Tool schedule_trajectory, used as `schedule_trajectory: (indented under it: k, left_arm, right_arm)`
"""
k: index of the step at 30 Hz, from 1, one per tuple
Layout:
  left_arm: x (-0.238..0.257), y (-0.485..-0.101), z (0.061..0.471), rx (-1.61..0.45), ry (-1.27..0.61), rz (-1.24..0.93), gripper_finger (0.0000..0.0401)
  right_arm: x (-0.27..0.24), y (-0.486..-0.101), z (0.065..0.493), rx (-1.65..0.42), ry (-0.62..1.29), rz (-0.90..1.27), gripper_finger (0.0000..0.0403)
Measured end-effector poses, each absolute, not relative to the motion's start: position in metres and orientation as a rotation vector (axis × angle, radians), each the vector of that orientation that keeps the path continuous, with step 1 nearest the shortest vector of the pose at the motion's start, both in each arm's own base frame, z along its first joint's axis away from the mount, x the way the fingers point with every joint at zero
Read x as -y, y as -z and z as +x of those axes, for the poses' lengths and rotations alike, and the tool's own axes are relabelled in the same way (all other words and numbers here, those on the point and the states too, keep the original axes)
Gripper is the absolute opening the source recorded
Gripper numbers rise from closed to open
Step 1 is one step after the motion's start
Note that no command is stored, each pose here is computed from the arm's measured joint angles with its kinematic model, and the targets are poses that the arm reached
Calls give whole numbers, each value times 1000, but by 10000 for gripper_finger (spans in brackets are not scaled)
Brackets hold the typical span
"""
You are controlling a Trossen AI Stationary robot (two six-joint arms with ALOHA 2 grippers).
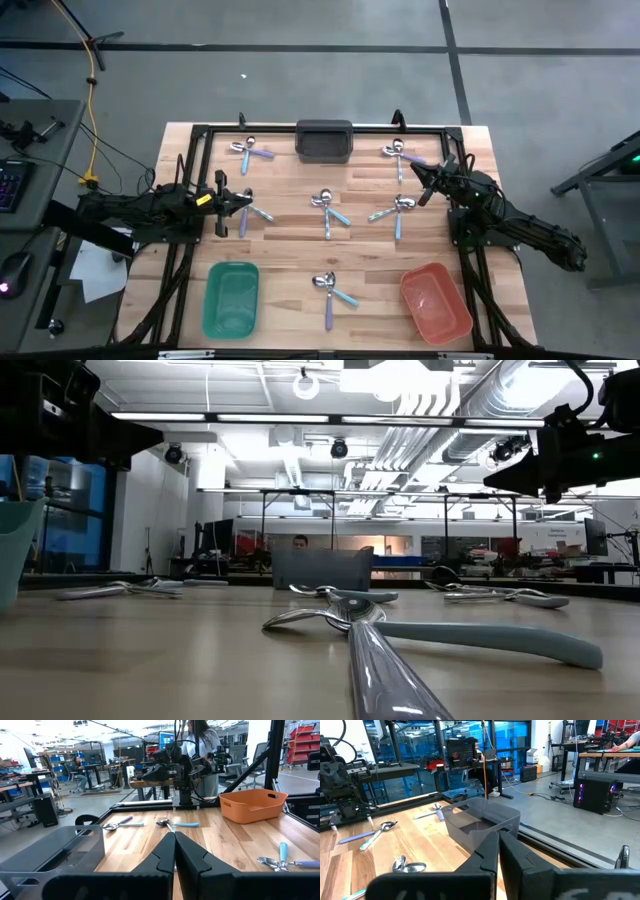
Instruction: Sort silverware by color (type)
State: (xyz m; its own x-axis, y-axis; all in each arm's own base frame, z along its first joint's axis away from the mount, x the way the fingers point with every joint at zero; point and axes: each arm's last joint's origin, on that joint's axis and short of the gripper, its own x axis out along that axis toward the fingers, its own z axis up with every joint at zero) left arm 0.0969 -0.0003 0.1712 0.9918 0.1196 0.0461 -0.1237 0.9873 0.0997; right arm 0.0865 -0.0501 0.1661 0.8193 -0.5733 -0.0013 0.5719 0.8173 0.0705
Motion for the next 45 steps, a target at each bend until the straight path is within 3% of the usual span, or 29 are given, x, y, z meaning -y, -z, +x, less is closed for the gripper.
schedule_trajectory:
  k: [45]
  left_arm:
    - [0, -171, 97, 41, -122, 103, 3]
  right_arm:
    - [50, -166, 86, 12, 611, 44, 0]
